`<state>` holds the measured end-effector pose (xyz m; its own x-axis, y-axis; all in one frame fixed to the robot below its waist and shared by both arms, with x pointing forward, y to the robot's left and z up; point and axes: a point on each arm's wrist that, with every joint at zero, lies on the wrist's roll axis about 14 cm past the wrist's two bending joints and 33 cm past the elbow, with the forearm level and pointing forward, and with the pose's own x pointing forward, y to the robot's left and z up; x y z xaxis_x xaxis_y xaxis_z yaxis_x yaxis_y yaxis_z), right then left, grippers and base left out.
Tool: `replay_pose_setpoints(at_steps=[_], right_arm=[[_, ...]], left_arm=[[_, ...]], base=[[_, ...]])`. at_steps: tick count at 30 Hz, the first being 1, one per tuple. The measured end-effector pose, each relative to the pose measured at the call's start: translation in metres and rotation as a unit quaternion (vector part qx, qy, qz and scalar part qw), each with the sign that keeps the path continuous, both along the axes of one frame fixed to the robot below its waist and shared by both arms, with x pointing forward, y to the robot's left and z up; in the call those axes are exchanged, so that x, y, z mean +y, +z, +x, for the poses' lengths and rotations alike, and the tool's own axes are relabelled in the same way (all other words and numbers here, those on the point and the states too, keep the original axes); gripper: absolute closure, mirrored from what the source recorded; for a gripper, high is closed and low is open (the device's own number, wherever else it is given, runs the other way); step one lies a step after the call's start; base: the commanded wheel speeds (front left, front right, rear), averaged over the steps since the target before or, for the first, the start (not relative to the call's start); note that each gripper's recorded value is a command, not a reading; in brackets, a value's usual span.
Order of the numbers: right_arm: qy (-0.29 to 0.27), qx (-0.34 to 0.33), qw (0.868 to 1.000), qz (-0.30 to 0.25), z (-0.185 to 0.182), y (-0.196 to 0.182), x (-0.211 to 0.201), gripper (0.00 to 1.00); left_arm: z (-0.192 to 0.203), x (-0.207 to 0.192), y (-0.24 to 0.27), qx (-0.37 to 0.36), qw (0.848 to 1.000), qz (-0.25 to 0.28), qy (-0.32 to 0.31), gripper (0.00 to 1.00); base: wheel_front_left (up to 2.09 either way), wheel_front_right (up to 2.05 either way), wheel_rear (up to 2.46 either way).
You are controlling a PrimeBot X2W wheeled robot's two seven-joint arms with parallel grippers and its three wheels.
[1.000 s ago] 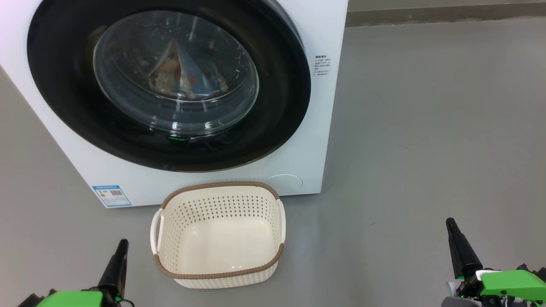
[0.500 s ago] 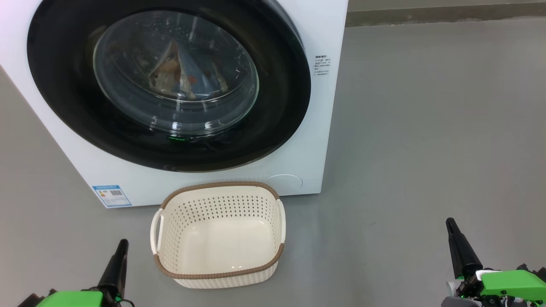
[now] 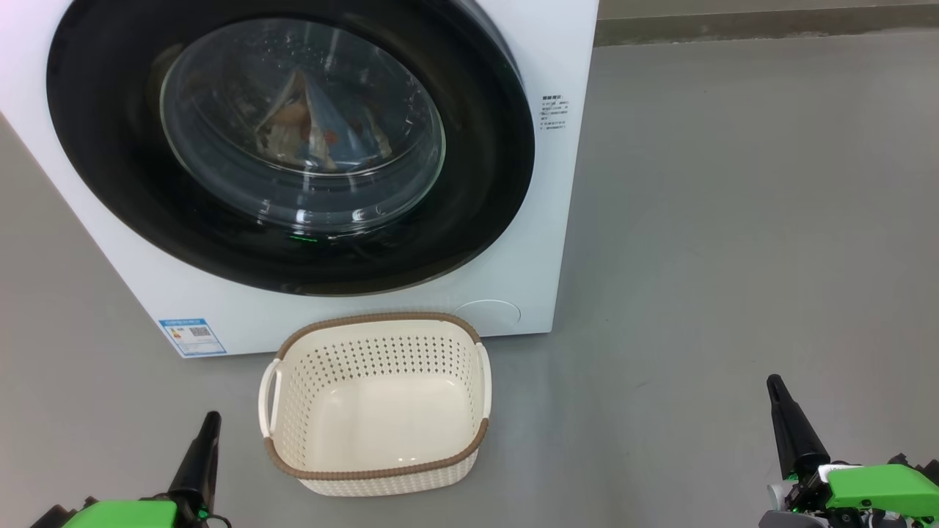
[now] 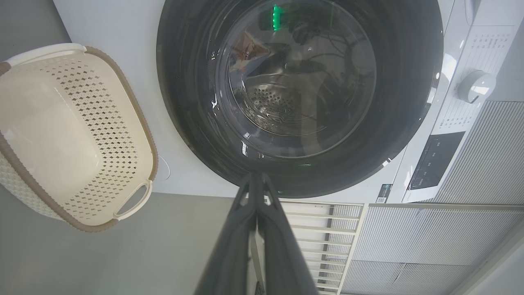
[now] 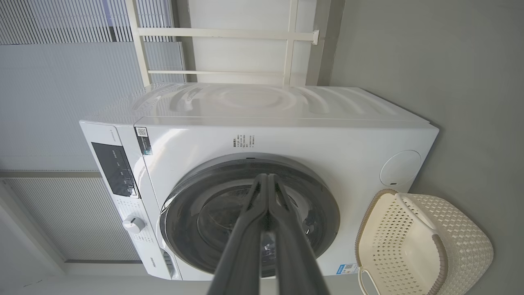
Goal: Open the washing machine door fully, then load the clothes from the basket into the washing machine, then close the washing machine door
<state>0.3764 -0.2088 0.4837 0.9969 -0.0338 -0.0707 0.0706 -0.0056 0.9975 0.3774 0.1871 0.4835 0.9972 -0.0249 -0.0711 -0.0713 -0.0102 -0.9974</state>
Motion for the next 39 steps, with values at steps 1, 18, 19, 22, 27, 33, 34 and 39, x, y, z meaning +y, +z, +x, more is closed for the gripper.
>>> replay_pose_setpoints(at_steps=[1,18,19,22,27,33,34,39], right_arm=[[0.0,0.0,1.0,0.0,0.0,0.0,0.0,1.0],[0.0,0.0,1.0,0.0,0.0,0.0,0.0,1.0],[0.0,0.0,1.0,0.0,0.0,0.0,0.0,1.0],[0.0,0.0,1.0,0.0,0.0,0.0,0.0,1.0],[0.0,0.0,1.0,0.0,0.0,0.0,0.0,1.0],[0.0,0.0,1.0,0.0,0.0,0.0,0.0,1.0],[0.0,0.0,1.0,0.0,0.0,0.0,0.0,1.0],[0.0,0.0,1.0,0.0,0.0,0.0,0.0,1.0]], left_arm=[[0.0,0.0,0.0,0.0,1.0,0.0,0.0,1.0],[0.0,0.0,0.0,0.0,1.0,0.0,0.0,1.0],[0.0,0.0,0.0,0.0,1.0,0.0,0.0,1.0],[0.0,0.0,0.0,0.0,1.0,0.0,0.0,1.0],[0.0,0.0,0.0,0.0,1.0,0.0,0.0,1.0],[0.0,0.0,0.0,0.0,1.0,0.0,0.0,1.0],[0.0,0.0,0.0,0.0,1.0,0.0,0.0,1.0],[0.0,0.0,0.0,0.0,1.0,0.0,0.0,1.0]], base=[[0.0,0.0,0.0],[0.0,0.0,0.0],[0.0,0.0,0.0],[0.0,0.0,0.0],[0.0,0.0,0.0],[0.0,0.0,0.0],[0.0,0.0,0.0],[0.0,0.0,0.0]])
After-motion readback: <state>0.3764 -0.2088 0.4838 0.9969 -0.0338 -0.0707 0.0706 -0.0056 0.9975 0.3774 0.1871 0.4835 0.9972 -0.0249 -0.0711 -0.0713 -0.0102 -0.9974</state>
